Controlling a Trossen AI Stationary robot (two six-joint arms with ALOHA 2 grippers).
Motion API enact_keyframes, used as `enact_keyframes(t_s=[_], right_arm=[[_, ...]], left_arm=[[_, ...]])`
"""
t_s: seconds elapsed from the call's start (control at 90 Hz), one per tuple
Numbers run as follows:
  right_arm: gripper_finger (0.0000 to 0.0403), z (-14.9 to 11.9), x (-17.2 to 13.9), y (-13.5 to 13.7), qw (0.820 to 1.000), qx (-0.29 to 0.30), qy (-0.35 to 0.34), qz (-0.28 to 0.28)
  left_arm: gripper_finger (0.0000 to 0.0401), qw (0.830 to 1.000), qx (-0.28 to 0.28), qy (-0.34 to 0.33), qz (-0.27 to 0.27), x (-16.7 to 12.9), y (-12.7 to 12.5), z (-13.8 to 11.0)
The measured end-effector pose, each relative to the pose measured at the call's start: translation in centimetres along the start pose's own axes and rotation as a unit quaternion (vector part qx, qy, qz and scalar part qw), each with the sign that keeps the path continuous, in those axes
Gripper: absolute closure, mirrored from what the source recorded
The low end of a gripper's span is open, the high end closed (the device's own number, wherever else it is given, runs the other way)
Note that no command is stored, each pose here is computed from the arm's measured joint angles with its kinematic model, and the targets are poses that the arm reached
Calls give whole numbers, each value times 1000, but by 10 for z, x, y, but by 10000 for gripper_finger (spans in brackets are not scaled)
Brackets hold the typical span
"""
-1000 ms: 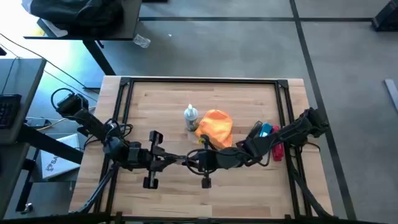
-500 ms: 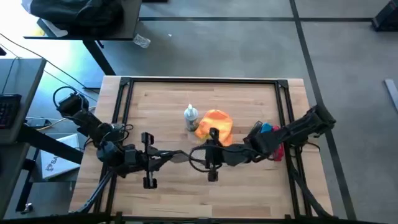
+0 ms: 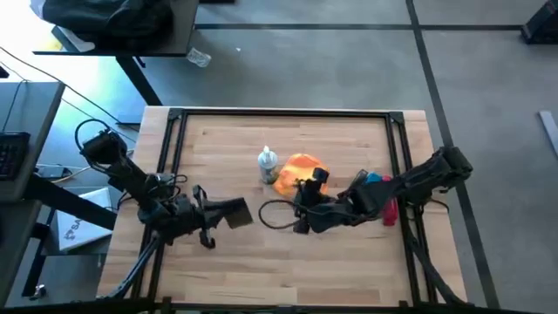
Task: Apply microfiber cloth
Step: Spray the black cellphone using the spray bottle
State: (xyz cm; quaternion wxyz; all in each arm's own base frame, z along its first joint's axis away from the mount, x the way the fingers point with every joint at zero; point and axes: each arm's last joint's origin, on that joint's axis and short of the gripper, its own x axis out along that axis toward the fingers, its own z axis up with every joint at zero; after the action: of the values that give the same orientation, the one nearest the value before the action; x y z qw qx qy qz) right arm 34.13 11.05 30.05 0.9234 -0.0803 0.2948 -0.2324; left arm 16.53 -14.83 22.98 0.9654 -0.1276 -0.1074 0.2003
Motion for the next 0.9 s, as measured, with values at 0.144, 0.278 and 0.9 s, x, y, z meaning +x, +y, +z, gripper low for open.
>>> enact_keyframes(t_s=[0.144, 0.278, 0.9], right_arm=[[222, -3, 31, -18, 999, 41, 4, 21], [222, 5, 53, -41, 999, 31, -13, 24], [222, -11, 151, -170, 996, -54, 23, 73]], left_arm=[[387, 1000, -12, 8, 24, -1, 12, -9], [387, 999, -19, 11, 35, -1, 16, -12], [387, 999, -46, 18, 14, -31, 39, 16]])
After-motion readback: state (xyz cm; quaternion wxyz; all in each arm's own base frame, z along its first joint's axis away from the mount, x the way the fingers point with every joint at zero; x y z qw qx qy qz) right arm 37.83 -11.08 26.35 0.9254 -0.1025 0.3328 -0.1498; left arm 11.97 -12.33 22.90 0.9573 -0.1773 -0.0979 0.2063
